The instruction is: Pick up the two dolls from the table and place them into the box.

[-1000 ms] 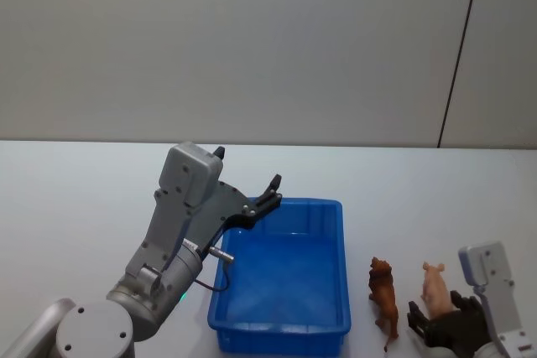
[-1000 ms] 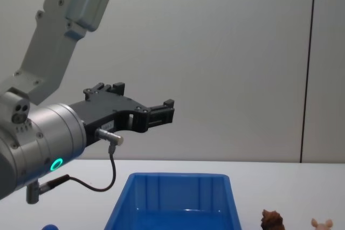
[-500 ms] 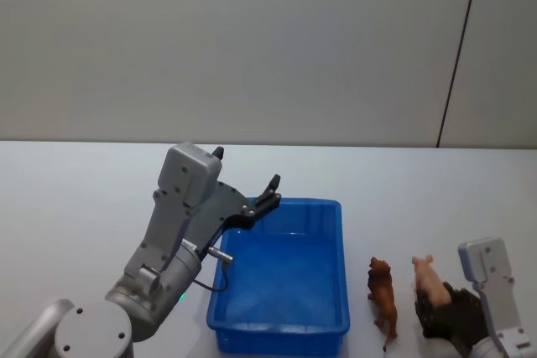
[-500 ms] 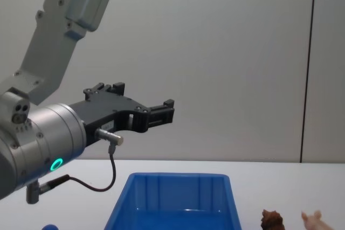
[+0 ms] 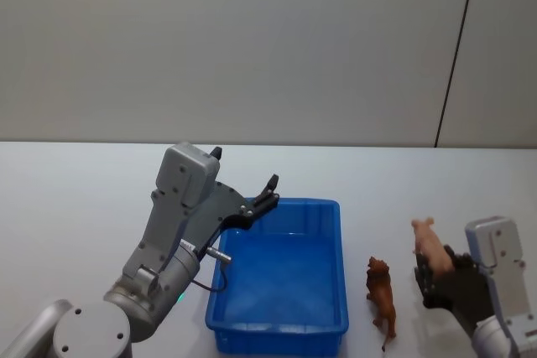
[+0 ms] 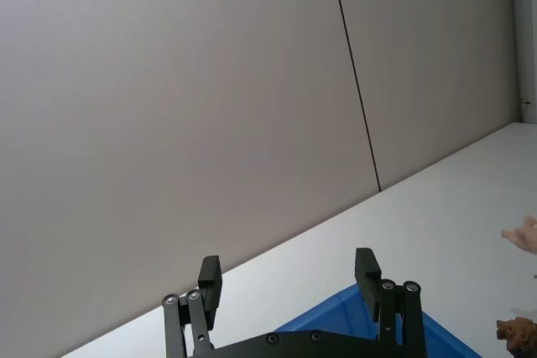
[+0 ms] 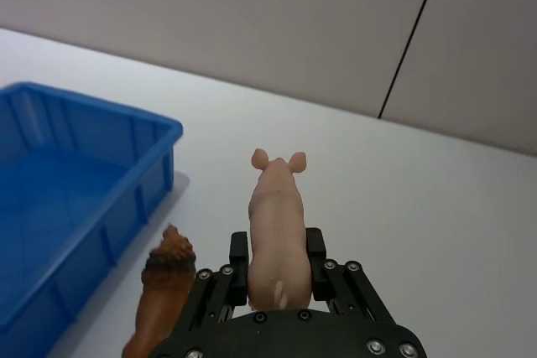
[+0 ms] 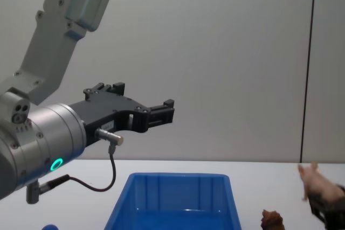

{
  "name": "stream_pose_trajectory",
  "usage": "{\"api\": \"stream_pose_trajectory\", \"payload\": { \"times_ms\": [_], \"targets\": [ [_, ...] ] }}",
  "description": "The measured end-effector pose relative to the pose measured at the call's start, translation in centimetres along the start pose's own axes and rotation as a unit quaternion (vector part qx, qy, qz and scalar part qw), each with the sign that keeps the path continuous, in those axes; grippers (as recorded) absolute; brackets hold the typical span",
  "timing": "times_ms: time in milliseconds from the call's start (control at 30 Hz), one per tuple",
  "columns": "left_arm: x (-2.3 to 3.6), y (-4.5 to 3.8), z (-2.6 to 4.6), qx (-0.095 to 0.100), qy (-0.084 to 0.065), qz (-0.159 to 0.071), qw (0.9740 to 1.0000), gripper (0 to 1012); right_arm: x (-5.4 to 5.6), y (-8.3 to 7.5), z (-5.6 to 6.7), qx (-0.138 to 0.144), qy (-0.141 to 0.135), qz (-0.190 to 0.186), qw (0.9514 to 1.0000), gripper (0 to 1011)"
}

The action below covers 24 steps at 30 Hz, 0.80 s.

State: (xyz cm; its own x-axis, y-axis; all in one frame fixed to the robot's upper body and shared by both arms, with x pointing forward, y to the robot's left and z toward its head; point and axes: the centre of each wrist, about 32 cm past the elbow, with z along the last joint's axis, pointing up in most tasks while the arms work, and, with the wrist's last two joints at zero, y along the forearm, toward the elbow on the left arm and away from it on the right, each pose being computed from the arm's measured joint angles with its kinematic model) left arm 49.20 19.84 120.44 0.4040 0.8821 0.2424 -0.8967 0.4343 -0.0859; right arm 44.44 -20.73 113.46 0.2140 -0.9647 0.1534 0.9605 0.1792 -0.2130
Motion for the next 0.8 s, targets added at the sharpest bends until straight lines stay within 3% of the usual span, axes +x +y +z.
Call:
{"api": "stream_pose_trajectory", "payload": {
  "times_ms": [400, 800],
  "targets": [
    [0.0, 0.0, 0.0, 0.0, 0.0, 0.0, 1.0, 1001, 0.3, 0.5, 1.9, 0.07, -0.016, 0.055, 0.9959, 387],
    [0.0, 0.0, 0.0, 0.0, 0.0, 0.0, 1.0, 1001, -0.2, 2.1, 2.9, 0.087, -0.021, 0.132, 0.9872, 387]
  ]
}}
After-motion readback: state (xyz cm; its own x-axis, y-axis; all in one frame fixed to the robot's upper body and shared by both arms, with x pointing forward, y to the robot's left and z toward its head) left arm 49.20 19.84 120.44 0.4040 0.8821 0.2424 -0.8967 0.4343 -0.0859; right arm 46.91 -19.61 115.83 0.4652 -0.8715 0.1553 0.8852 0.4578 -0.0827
